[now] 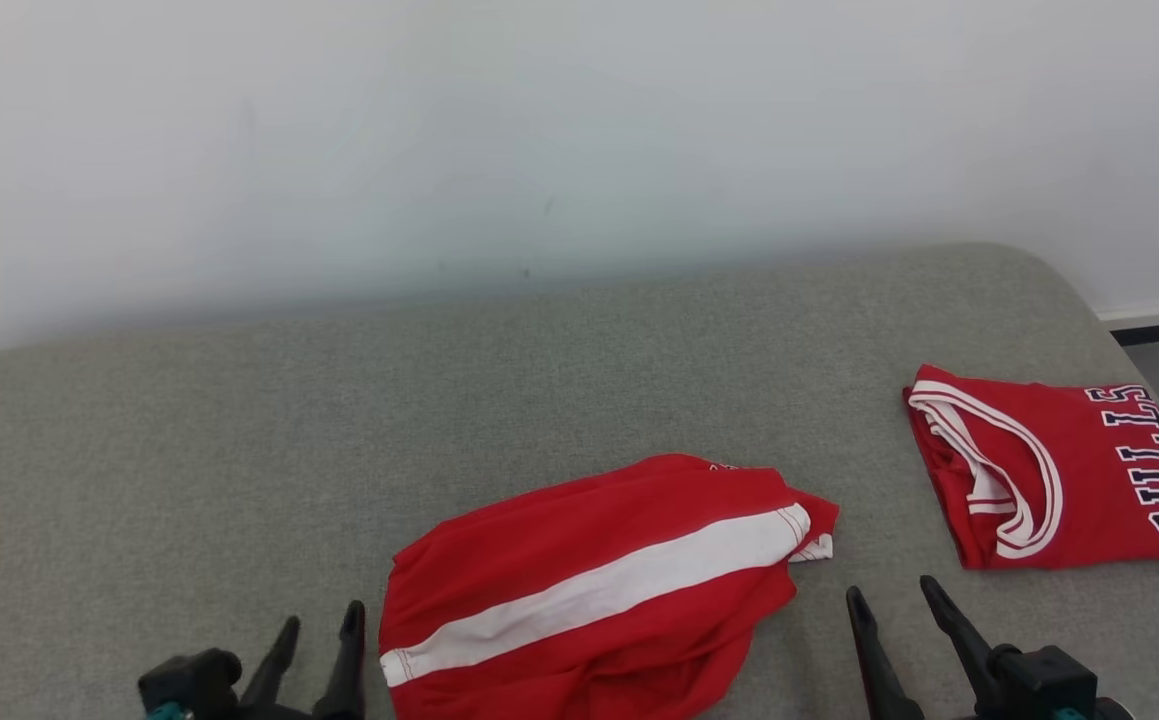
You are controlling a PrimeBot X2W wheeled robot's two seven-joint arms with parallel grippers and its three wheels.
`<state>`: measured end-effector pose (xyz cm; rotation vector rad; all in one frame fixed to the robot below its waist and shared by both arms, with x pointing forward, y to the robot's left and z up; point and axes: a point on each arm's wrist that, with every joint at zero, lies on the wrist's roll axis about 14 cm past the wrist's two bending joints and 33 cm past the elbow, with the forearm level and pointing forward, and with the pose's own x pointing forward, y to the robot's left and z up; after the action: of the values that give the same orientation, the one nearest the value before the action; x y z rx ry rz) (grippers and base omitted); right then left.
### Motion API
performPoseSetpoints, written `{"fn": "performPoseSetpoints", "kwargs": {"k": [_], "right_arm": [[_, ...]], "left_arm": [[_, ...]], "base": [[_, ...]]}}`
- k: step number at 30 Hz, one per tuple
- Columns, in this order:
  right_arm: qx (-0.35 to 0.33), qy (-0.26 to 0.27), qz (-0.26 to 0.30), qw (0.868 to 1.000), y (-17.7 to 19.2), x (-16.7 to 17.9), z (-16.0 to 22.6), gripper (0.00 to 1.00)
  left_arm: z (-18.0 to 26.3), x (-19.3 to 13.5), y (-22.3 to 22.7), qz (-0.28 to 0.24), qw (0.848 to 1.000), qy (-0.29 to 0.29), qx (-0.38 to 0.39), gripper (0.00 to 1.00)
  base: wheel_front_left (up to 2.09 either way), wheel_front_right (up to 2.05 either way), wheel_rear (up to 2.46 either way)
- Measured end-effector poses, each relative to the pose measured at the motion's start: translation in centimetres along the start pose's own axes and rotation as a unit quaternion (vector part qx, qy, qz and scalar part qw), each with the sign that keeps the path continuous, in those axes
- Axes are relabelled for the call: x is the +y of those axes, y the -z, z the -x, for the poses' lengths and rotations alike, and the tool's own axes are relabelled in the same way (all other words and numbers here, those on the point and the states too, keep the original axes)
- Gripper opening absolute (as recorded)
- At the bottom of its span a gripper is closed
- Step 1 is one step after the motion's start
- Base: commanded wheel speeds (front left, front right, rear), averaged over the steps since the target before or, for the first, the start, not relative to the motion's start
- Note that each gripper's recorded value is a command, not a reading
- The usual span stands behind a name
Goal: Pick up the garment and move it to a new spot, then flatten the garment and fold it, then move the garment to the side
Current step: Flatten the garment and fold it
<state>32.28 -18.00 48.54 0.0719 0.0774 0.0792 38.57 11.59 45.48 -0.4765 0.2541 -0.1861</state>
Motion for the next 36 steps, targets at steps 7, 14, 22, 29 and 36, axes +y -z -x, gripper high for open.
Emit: {"fn": "performPoseSetpoints", "kwargs": {"k": [7, 14, 22, 29, 36], "right_arm": [[-0.010, -0.002, 0.004, 1.000, -0.6, 0.1, -0.1, 1.00], [-0.005, -0.027, 0.007, 1.000, -0.6, 1.6, -0.6, 1.00], [0.105, -0.030, 0.007, 0.994, 2.4, 1.4, -1.0, 1.00], [0.140, -0.042, 0.032, 0.989, 1.4, 1.3, -2.4, 1.00], [0.133, -0.048, 0.038, 0.989, 0.5, 1.4, -3.0, 1.00]], "left_arm": [[2.7, 0.3, -4.9, -0.081, 0.991, -0.006, -0.109, 1.00], [6.2, 2.9, -2.0, -0.082, 0.992, -0.036, -0.089, 1.00], [5.5, 3.1, 2.8, -0.086, 0.996, -0.026, 0.023, 1.00], [2.9, 1.4, 4.8, -0.093, 0.991, -0.004, 0.100, 1.00], [0.9, 1.8, 4.4, -0.113, 0.985, -0.021, 0.127, 1.00]], "base": [[0.00, 0.00, 0.00], [0.00, 0.00, 0.00], [0.00, 0.00, 0.00], [0.00, 0.00, 0.00], [0.00, 0.00, 0.00]]}}
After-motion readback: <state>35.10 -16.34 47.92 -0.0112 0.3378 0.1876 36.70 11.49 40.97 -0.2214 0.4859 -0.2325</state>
